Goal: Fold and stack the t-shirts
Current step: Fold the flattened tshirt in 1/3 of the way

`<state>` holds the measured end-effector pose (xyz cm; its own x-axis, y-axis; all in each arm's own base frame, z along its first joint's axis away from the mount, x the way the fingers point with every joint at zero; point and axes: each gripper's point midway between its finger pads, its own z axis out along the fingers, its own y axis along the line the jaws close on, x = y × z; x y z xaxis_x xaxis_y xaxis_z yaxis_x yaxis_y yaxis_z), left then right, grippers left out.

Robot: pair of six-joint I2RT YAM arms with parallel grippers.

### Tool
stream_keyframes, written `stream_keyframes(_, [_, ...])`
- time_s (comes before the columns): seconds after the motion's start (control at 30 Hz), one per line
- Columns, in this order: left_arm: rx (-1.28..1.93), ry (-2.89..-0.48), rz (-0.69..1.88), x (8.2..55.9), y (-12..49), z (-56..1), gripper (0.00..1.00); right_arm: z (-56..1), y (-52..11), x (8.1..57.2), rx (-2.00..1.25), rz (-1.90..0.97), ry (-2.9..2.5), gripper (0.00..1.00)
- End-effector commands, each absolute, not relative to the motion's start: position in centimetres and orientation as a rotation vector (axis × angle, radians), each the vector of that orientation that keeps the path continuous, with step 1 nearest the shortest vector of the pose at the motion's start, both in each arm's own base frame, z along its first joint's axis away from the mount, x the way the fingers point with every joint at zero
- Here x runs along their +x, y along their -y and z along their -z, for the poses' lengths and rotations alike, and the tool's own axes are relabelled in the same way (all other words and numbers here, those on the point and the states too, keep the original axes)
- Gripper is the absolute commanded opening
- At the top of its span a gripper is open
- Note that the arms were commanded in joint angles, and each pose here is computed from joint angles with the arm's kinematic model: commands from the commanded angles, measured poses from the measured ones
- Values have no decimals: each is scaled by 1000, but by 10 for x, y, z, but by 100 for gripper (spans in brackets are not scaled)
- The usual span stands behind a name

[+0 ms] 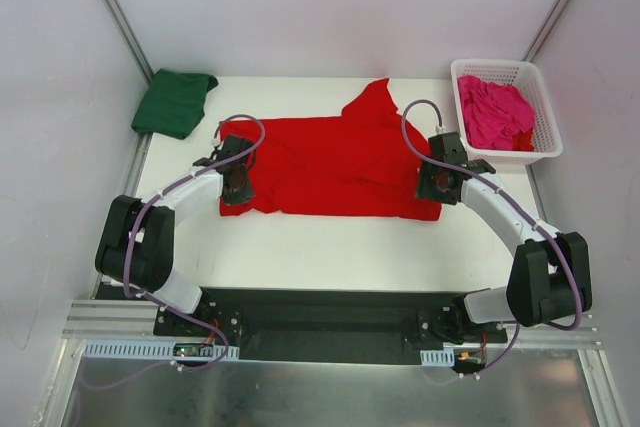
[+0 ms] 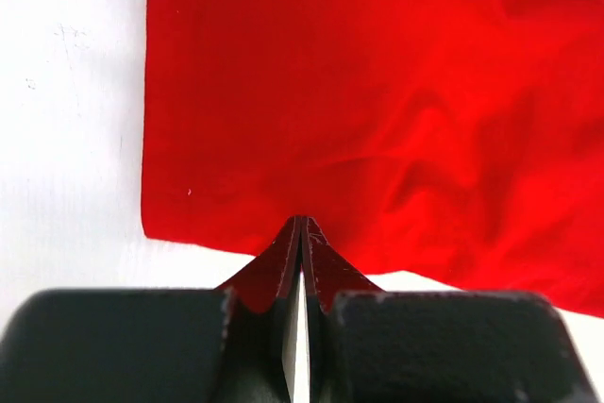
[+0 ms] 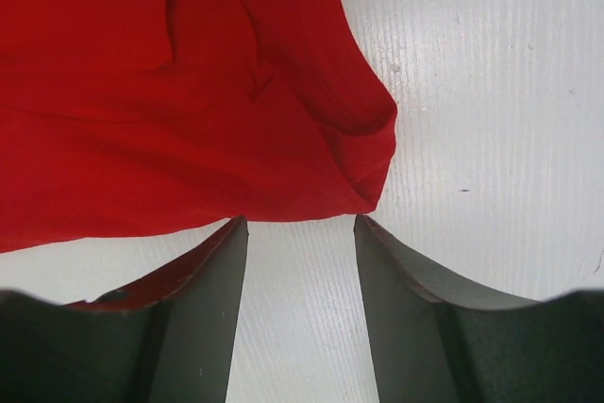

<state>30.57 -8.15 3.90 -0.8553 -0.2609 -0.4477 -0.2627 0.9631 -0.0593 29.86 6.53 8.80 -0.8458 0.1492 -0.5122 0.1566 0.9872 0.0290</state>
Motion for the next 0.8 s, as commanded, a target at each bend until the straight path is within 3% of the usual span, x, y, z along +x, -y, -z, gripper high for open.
stream_keyframes(0.0, [-434, -2588, 59, 317, 79, -41, 0, -94, -69, 304, 186, 7, -2576, 53])
stream_keyframes(0.77, [-534, -2690, -56, 297, 40, -10, 0, -93, -68, 303, 189, 12, -2581, 53])
